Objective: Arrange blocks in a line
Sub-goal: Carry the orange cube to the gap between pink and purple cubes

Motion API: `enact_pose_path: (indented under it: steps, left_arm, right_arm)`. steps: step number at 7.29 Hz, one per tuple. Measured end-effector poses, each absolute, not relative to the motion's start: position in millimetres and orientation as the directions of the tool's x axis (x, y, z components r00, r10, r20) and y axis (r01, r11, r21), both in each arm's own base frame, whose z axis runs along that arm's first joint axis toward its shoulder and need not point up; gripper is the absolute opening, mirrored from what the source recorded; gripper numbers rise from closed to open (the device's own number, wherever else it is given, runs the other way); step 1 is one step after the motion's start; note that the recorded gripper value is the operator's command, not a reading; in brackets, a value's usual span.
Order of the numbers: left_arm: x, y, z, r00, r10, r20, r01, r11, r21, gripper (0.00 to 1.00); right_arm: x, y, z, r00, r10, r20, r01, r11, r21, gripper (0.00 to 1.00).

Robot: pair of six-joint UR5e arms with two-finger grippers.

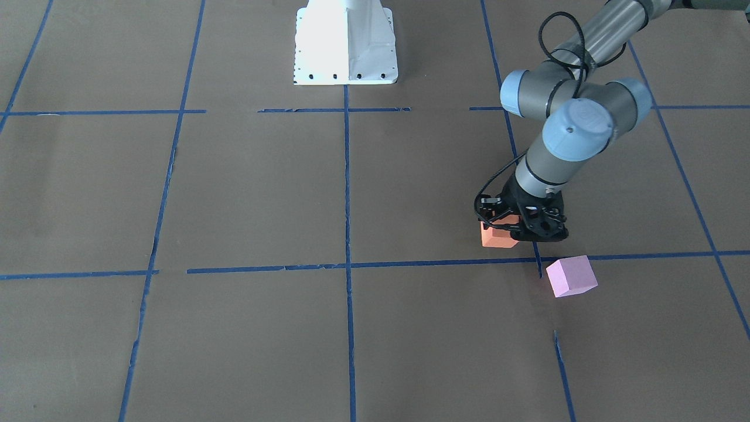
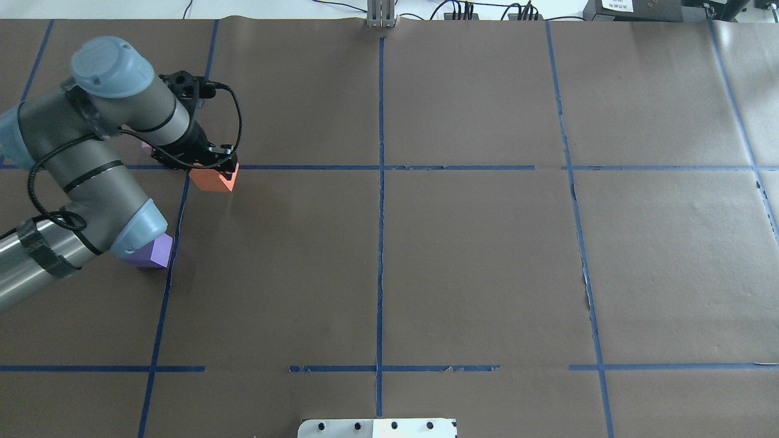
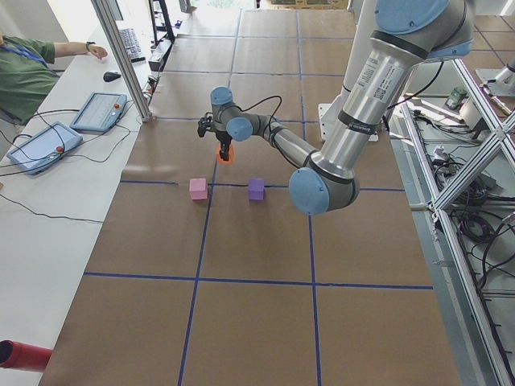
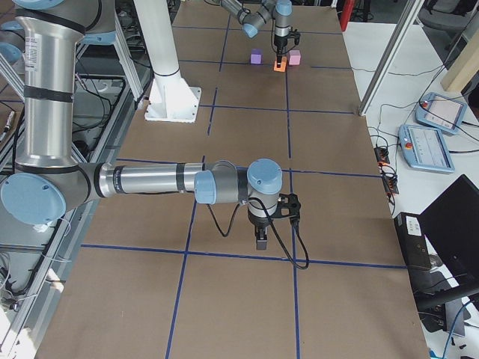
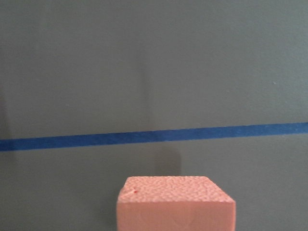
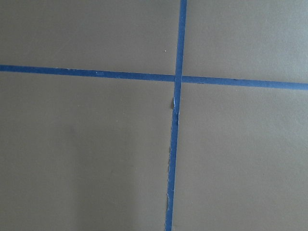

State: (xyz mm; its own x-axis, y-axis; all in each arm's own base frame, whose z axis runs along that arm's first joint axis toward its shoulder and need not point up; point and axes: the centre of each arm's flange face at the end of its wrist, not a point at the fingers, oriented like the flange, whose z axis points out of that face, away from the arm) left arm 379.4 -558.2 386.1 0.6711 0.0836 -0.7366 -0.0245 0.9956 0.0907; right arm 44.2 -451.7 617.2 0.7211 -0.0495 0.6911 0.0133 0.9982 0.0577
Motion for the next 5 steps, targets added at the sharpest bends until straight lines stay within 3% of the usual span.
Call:
enact_pose_path:
  steps: [2, 3, 5]
  left_arm:
    - [348.0, -555.4, 434.6, 0.694, 0.107, -0.712, -0.063, 0.994, 0.088, 0.23]
    - [345.1, -553.8, 447.3, 0.701, 0.107, -0.705, -0.072, 0.994, 0.079, 0.35]
    - [347.1, -553.8, 465.3, 0.714, 0.093, -0.693, -0.077, 0.996, 0.053, 1.0]
  right_arm:
    - [44.2, -451.7, 617.0, 0.721, -0.05, 0.691, 0.013, 0.998, 0.058, 1.0]
    - [44.2, -451.7, 617.1, 0.721, -0.05, 0.691, 0.013, 0.998, 0.058, 1.0]
    - [44.2, -451.7, 617.3, 0.721, -0.049, 0.691, 0.013, 0.998, 0.057, 1.0]
